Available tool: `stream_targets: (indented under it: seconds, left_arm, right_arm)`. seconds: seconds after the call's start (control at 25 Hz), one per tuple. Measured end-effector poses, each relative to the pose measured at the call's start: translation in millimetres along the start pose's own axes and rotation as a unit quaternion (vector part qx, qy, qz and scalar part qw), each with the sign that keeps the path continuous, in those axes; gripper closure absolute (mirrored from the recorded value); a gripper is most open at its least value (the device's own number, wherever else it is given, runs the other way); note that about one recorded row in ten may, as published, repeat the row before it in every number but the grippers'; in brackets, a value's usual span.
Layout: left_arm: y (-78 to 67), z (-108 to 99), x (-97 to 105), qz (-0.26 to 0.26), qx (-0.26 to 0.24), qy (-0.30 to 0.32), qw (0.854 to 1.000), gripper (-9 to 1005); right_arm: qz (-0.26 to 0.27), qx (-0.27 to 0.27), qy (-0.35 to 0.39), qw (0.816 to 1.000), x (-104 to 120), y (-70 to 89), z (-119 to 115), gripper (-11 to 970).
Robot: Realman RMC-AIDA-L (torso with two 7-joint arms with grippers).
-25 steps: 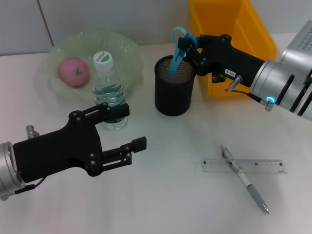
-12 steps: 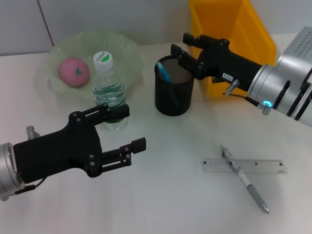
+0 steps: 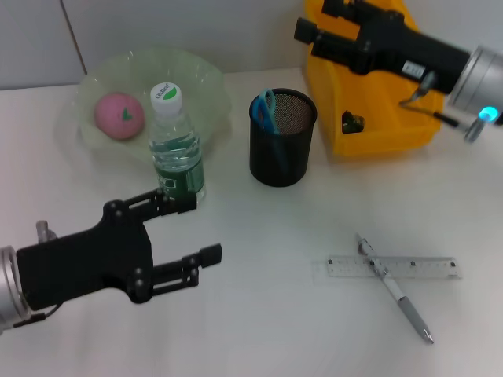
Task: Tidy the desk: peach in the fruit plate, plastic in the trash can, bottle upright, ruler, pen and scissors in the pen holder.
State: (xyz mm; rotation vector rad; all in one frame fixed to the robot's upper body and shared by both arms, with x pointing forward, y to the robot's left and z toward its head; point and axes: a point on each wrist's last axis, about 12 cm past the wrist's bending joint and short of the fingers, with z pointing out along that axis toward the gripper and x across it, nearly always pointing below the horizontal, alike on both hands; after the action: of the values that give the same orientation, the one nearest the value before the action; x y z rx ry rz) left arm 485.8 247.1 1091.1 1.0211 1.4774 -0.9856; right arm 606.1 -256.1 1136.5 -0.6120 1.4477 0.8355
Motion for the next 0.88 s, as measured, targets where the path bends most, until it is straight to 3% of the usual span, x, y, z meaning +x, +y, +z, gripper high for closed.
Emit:
stream_targets:
  seconds: [0.04,0.12,0.24,0.28,0.32,0.4,0.44,0.48,0.52,0.56,0.6,0.68,0.72,0.76,0.8,0.84,0.88]
  left_arm:
    - [0.0,-0.7,3.0,-0.003,0.002,0.008,1.000,241]
    - [0.6,-4.0,10.2,-0.012,-0.004,0.023,1.000,241]
    - [1.1,-6.2,14.7,-0.018,-0.008,0.032,0.999,241]
    - [1.2,-6.9,16.2,-0.020,-0.009,0.034,0.999,241]
    - [1.1,-7.1,17.1,-0.022,-0.010,0.035,0.999,241]
    - [0.6,-7.4,18.3,-0.023,-0.009,0.037,0.999,241]
    - [-0.1,-7.6,19.0,-0.022,-0.009,0.037,0.999,241]
    - [-1.1,-7.8,20.4,-0.021,-0.007,0.041,0.999,241]
    - [-1.1,-7.8,20.4,-0.021,-0.007,0.041,0.999,241]
    - [-1.6,-7.9,21.5,-0.021,-0.005,0.046,0.999,241]
    - [-2.0,-8.0,22.7,-0.021,-0.003,0.051,0.998,241]
    - [-2.9,-7.8,25.0,-0.023,0.001,0.060,0.998,242]
    - [-2.9,-7.8,25.0,-0.023,0.001,0.060,0.998,242]
    - [-3.3,-7.9,26.3,-0.025,0.001,0.063,0.998,242]
    - [-4.2,-7.8,27.9,-0.028,0.002,0.066,0.997,242]
    - [-4.5,-7.9,28.3,-0.029,0.002,0.066,0.997,242]
    - [-5.3,-8.3,29.2,-0.031,0.001,0.066,0.997,242]
  right_arm:
    - [0.001,-0.013,0.013,1.000,-9.4,-1.0,-0.2,282]
    - [0.022,-0.058,0.113,0.992,-47.8,-3.2,1.9,200]
    - [0.022,-0.069,0.148,0.986,-57.5,-2.2,2.6,202]
    - [0.017,-0.093,0.210,0.973,-75.5,2.1,4.2,202]
    - [0.017,-0.093,0.210,0.973,-75.5,2.1,4.2,203]
    - [-0.014,-0.132,0.311,0.941,-98.9,12.7,4.5,204]
    - [-0.014,-0.132,0.311,0.941,-98.9,12.7,4.5,204]
    - [-0.041,-0.144,0.369,0.917,-111.1,19.0,5.2,205]
    - [-0.041,-0.144,0.369,0.917,-111.1,19.0,5.2,206]
    - [-0.069,-0.161,0.426,0.888,-118.5,27.5,7.3,206]
    - [-0.069,-0.161,0.426,0.888,-118.5,27.5,7.3,207]
    - [-0.110,-0.185,0.504,0.837,-118.8,45.1,12.1,208]
    - [-0.110,-0.185,0.504,0.837,-118.8,45.1,12.1,208]
    - [-0.137,-0.185,0.538,0.811,-112.3,56.1,16.6,209]
    - [-0.150,-0.182,0.553,0.799,-108.0,61.3,18.7,210]
    - [-0.150,-0.182,0.553,0.799,-108.0,61.3,18.7,210]
    - [-0.173,-0.171,0.576,0.780,-100.6,67.3,21.2,211]
